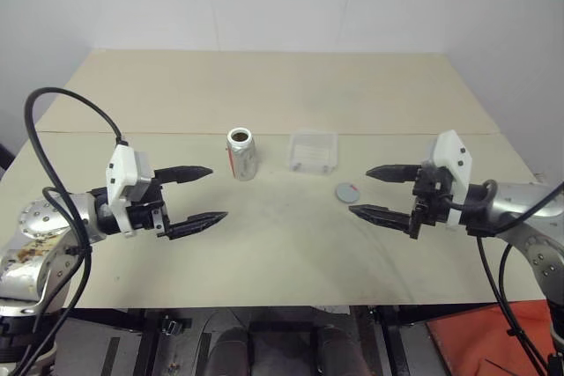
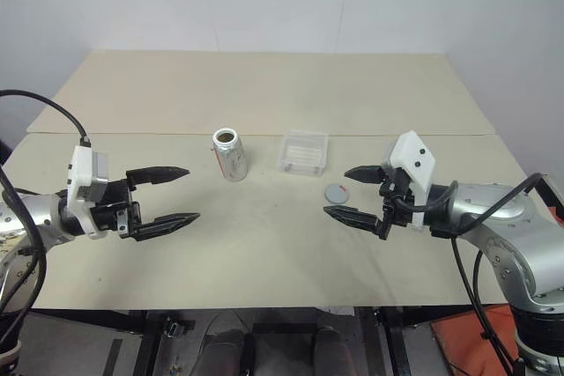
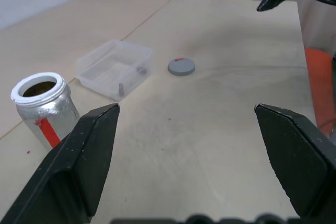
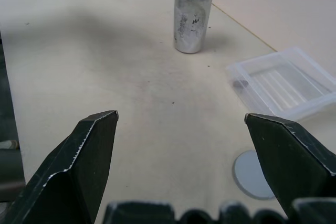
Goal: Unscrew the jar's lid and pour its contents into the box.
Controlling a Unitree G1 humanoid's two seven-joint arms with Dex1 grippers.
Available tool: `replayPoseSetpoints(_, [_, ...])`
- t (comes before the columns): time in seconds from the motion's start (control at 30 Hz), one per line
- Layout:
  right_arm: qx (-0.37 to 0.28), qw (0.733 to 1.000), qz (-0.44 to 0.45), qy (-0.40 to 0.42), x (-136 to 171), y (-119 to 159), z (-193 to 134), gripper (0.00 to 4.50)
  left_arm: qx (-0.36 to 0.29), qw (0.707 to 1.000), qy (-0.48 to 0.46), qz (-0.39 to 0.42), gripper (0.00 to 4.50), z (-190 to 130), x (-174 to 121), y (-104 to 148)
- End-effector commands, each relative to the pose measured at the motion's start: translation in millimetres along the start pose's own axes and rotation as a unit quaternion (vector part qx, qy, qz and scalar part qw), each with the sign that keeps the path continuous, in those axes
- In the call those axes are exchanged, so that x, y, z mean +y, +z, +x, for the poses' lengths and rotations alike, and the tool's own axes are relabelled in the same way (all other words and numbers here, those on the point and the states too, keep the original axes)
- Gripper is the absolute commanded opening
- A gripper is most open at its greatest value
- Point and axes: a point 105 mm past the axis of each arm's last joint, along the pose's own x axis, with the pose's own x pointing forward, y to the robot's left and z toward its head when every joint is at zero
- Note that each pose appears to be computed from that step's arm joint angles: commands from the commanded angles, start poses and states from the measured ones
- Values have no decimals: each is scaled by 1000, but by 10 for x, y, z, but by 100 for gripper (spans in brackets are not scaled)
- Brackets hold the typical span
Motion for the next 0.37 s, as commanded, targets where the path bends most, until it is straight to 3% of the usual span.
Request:
replayPoseSetpoints(0.03, [-25, 999, -41, -12, -9, 183, -94, 450, -10, 1000, 2, 18, 448, -49, 15, 107])
replayPoseSetpoints(0.23, [-16, 999, -44, -4, 61, 87, -58, 450, 7, 1000, 8, 14, 448, -139, 14, 76])
replayPoseSetpoints(0.37, [-39, 998, -43, 16, 127, 169, -71, 450, 12, 1000, 20, 14, 448, -185, 47, 70])
